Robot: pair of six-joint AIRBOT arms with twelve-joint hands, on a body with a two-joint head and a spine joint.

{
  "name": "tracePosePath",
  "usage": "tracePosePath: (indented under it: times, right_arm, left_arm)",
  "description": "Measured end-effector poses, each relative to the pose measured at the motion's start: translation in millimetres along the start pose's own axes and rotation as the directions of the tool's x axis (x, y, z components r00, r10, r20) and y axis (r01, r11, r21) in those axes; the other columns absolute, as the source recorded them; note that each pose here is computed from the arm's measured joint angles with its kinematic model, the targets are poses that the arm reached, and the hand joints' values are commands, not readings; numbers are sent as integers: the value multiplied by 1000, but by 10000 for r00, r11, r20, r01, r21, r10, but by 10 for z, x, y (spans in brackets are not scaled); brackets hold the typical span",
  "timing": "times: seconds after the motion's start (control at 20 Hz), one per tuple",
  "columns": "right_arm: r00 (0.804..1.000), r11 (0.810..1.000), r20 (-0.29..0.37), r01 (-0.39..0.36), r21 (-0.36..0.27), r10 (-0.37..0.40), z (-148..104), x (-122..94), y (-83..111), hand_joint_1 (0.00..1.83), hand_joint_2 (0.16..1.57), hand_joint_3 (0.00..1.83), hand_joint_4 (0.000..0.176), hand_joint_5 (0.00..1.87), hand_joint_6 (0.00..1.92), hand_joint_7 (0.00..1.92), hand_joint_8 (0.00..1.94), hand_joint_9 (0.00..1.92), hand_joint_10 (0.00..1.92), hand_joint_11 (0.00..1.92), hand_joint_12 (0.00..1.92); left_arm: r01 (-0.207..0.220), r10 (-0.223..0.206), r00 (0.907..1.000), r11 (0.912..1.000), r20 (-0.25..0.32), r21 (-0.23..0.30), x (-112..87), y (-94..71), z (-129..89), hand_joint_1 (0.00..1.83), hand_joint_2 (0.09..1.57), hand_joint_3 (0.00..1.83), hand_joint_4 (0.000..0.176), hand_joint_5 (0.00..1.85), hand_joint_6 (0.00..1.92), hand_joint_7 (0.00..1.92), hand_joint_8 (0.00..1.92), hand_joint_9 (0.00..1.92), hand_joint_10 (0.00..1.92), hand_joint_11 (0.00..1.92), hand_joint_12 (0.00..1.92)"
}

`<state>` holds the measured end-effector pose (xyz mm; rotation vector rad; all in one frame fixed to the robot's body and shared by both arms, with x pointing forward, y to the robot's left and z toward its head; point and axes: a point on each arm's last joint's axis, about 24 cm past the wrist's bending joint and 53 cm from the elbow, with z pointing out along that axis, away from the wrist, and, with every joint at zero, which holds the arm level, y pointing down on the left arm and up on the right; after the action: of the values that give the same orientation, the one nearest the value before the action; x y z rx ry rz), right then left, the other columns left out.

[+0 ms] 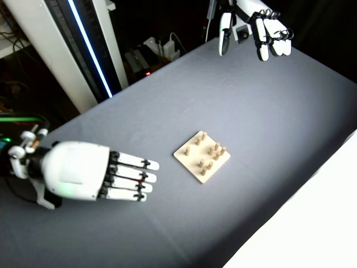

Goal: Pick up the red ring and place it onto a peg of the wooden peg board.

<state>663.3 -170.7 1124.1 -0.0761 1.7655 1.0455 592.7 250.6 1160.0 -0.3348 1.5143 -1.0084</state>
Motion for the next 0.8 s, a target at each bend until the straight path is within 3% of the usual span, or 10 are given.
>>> tracePosePath:
  times: [0.15,0.25,0.3,0.45,0.7,0.8]
  right_arm:
    - [9996,9997,-278,65,234,-58,53,84,-62,1222,1010,6,28,518,0,570,0,619,0,223,972]
    - [9995,9993,-305,85,368,-74,71,87,-108,1264,992,0,9,537,8,590,9,640,11,241,986]
    - [9995,9989,-301,79,456,-65,93,78,-127,1257,992,0,21,543,2,591,3,650,9,232,1039]
    - [9990,9987,-421,133,483,-113,136,123,-132,1277,1000,0,0,582,8,625,7,670,10,196,1162]
    - [9985,9982,-516,197,558,-168,168,145,-149,1258,1023,4,0,749,11,766,14,763,27,273,1104]
    - [9988,9981,-480,166,599,-138,165,132,-161,1345,1012,3,0,817,16,821,18,849,58,380,1119]
  left_arm:
    - [13,-13,10000,10000,16,-17,-4,5,0,658,1017,2,0,424,0,211,1,141,6,0,520]
    - [35,-35,10000,10000,13,-11,-6,5,1,657,1013,0,0,430,1,220,1,167,7,0,638]
    - [34,-34,10000,10000,10,-9,-5,4,1,655,1016,1,0,428,0,222,1,164,3,0,626]
    - [48,-48,10000,10000,-8,9,-2,-1,1,661,1023,1,0,410,0,212,2,134,7,0,526]
    - [60,-60,10000,10000,-6,6,-1,0,1,666,1032,4,0,421,1,217,3,147,3,0,509]
    - [60,-60,10000,10000,-6,6,-1,0,1,667,1030,2,0,421,1,217,2,150,4,0,511]
